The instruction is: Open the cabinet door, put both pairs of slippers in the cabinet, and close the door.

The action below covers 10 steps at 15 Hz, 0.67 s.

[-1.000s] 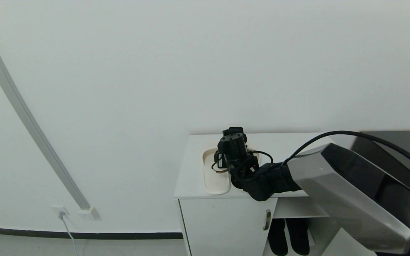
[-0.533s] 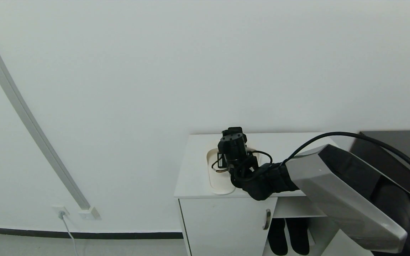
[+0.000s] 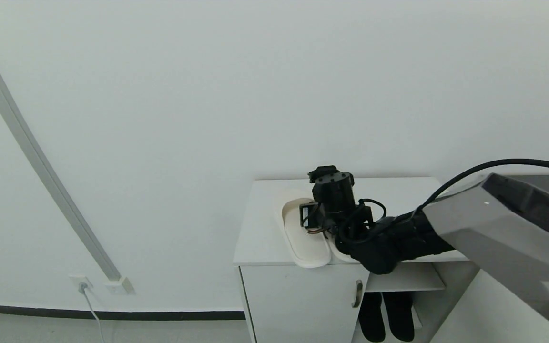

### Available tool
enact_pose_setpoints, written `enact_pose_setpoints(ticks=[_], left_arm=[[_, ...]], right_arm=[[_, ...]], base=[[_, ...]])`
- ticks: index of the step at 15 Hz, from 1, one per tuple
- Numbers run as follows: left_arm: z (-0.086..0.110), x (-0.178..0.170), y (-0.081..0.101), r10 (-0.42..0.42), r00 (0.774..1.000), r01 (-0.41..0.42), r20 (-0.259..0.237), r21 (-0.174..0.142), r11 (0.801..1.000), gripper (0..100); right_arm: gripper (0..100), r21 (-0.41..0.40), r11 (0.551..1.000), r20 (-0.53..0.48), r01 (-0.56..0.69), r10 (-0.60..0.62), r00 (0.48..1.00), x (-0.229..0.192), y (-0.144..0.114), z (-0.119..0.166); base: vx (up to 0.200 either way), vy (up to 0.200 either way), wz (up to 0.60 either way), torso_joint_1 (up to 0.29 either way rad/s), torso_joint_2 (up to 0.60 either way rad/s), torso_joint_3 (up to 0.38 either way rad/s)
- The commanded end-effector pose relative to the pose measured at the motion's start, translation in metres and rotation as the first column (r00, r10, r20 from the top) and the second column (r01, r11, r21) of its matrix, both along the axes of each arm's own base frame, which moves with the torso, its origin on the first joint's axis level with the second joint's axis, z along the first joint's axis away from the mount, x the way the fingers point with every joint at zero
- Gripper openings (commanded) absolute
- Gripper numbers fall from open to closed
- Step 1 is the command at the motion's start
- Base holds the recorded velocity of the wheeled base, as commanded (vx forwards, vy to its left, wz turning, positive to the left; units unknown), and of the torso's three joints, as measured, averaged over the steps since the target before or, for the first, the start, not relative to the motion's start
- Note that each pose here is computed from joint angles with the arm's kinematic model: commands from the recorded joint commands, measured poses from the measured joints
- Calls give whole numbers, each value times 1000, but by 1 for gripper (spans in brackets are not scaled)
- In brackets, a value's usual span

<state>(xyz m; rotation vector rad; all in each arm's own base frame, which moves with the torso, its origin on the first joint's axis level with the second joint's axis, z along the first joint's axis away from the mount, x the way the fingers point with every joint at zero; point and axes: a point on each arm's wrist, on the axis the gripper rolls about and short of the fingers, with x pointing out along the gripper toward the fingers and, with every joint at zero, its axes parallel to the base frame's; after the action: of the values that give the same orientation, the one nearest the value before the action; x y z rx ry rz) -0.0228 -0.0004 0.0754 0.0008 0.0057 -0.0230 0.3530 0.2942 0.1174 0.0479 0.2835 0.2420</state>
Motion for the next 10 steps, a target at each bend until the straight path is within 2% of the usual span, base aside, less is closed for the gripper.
enact_pose_setpoints(ticks=[1, 4, 6, 8, 10], left_arm=[[0, 0, 0, 0, 1000, 0, 0, 1, 1000, 0], [0, 0, 0, 0, 1000, 0, 0, 1, 1000, 0], [0, 0, 0, 0, 1000, 0, 0, 1, 1000, 0], [0, 0, 0, 0, 1000, 0, 0, -1, 1000, 0], [0, 0, 0, 0, 1000, 0, 0, -1, 1000, 0]], right_arm=[[0, 36, 993, 69, -110, 108, 992, -44, -41, 40], [0, 49, 979, 84, -197, 192, 978, -76, -67, 42], [0, 60, 941, 64, -332, 328, 942, -112, -91, 47], [0, 65, 919, 58, -388, 385, 921, -136, -100, 51], [0, 64, 909, 53, -413, 410, 911, -145, -98, 52]], base=[[0, 0, 0, 0, 0, 0], [0, 0, 0, 0, 0, 0], [0, 0, 0, 0, 0, 0], [0, 0, 0, 0, 0, 0], [0, 0, 0, 0, 0, 0]])
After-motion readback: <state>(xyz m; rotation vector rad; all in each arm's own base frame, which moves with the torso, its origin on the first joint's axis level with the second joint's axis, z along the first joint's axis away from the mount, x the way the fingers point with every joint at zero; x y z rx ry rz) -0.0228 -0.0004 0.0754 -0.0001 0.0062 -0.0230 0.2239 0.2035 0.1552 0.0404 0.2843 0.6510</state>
